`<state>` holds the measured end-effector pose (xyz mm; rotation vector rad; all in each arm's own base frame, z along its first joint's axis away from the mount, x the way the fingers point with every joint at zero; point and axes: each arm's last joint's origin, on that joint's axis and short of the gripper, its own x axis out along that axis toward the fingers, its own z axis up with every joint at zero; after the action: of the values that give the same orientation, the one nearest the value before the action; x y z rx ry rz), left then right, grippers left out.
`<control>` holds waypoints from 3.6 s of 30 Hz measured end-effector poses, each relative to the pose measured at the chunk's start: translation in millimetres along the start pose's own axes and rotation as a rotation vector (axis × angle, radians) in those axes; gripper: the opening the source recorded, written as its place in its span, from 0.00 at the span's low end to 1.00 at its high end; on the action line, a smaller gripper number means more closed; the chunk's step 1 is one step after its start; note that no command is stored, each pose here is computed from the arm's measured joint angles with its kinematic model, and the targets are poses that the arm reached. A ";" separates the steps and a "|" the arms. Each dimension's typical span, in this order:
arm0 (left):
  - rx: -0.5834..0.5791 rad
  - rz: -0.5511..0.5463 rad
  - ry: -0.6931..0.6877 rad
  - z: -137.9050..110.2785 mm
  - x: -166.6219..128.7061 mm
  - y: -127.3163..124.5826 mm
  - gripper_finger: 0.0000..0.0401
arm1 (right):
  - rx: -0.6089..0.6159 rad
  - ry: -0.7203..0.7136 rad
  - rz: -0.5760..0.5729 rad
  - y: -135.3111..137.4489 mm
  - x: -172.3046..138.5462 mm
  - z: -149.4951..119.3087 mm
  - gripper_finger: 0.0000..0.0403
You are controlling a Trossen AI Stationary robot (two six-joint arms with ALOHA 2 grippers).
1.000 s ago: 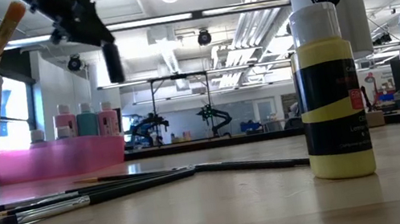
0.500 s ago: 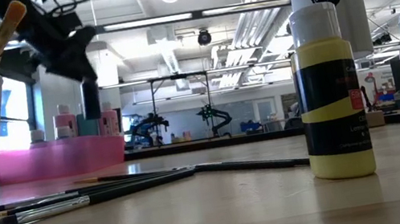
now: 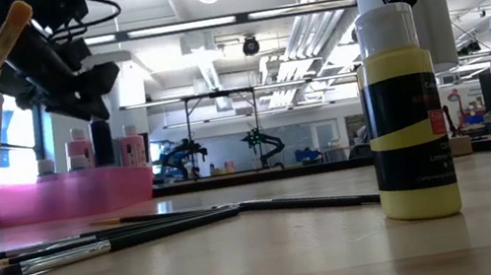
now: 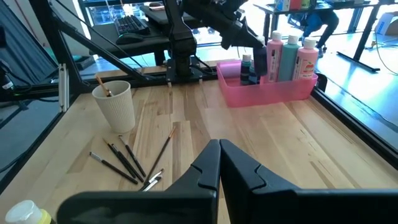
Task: Pick & Place Paint Supplies
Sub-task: Put the small blue paint bottle into the pink bin, then put the gold paintbrush into the light brown cup
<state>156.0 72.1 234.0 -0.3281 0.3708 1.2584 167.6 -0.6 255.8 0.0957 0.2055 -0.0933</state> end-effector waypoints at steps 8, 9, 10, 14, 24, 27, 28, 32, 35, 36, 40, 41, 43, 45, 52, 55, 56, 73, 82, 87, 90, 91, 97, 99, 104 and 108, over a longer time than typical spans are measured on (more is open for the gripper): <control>-0.067 0.024 0.012 -16.5 6.1 3.9 0.31 | 0.000 -0.001 -0.002 -0.1 0.0 0.0 0.01; -0.072 0.025 0.013 -17.8 6.5 4.2 0.31 | 0.000 -0.001 -0.002 -0.1 0.0 0.0 0.01; -0.077 0.025 0.010 -18.4 6.9 4.2 0.31 | 0.000 -0.001 -0.002 0.0 0.0 0.1 0.01; -0.106 -0.004 0.002 -22.6 9.8 2.7 0.31 | 0.000 -0.001 -0.002 0.0 0.0 0.1 0.01; -0.120 -0.043 0.077 -32.4 17.3 -3.6 0.31 | 0.000 -0.001 -0.006 -0.2 0.0 0.1 0.01; -0.132 -0.048 0.083 -32.7 17.4 -3.9 0.31 | 0.000 -0.002 -0.007 -0.2 0.0 0.1 0.01; -0.141 -0.050 0.087 -32.8 17.4 -3.9 0.31 | 0.000 -0.001 -0.006 -0.2 0.0 0.1 0.01; -0.141 -0.055 0.102 -33.9 17.4 -3.7 0.31 | 0.000 -0.001 -0.006 -0.2 0.0 0.1 0.01; -0.142 -0.036 0.118 -36.1 17.2 -1.8 0.31 | 0.000 -0.001 -0.006 -0.2 0.0 0.1 0.01; -0.139 -0.027 0.123 -37.0 17.1 -0.9 0.31 | 0.000 -0.001 -0.006 -0.2 0.0 0.1 0.01; -0.144 0.005 0.149 -40.6 16.7 2.3 0.31 | 0.001 -0.001 -0.006 -0.2 0.0 0.1 0.01; -0.143 0.005 0.154 -40.9 16.7 2.4 0.31 | 0.000 -0.001 -0.006 -0.2 0.0 0.1 0.01; -0.146 -0.001 0.159 -41.0 16.7 2.3 0.31 | 0.000 -0.001 -0.006 -0.2 0.0 0.1 0.01; -0.145 -0.001 0.160 -41.1 16.7 2.3 0.31 | 0.000 -0.001 -0.006 -0.2 0.0 0.1 0.01; -0.145 0.004 0.182 -43.0 16.3 3.5 0.31 | 0.001 -0.001 -0.006 -0.2 0.0 0.1 0.01; -0.148 0.002 0.190 -43.4 16.3 3.6 0.31 | 0.001 -0.001 -0.006 -0.2 0.0 0.1 0.01; -0.145 0.005 0.192 -43.7 16.2 3.9 0.31 | 0.001 -0.001 -0.006 -0.2 0.0 0.1 0.01; -0.135 0.008 0.203 -44.7 16.1 4.6 0.31 | 0.001 0.000 -0.005 -0.2 0.0 0.0 0.01; -0.126 -0.005 0.215 -44.8 16.0 4.2 0.44 | 0.001 0.000 -0.005 -0.2 0.0 0.0 0.01; -0.120 -0.009 0.202 -43.7 16.0 3.7 0.52 | 0.001 0.000 -0.005 -0.2 0.0 -0.1 0.01; -0.132 -0.015 0.188 -38.5 14.7 1.9 0.54 | 0.001 0.000 -0.005 -0.2 0.0 -0.1 0.01; -0.127 -0.017 0.180 -35.8 14.1 1.0 0.54 | 0.001 0.000 -0.005 -0.2 0.0 -0.1 0.01; -0.078 -0.054 0.134 -14.3 8.3 -6.2 0.54 | 0.001 0.001 -0.001 -0.1 0.0 -0.1 0.01; -0.075 -0.068 0.118 -6.2 5.9 -8.7 0.54 | 0.001 0.001 0.000 0.0 0.0 -0.1 0.01; -0.048 -0.094 0.090 8.0 1.3 -12.6 0.54 | 0.001 0.001 0.001 0.0 0.0 -0.1 0.01; 0.031 -0.132 0.102 10.1 0.2 -14.0 0.54 | 0.000 0.010 0.000 -0.1 0.0 -1.0 0.01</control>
<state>170.4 72.7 243.4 -0.3852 0.4484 1.1088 167.4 -0.6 254.9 0.0958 0.2155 -0.0931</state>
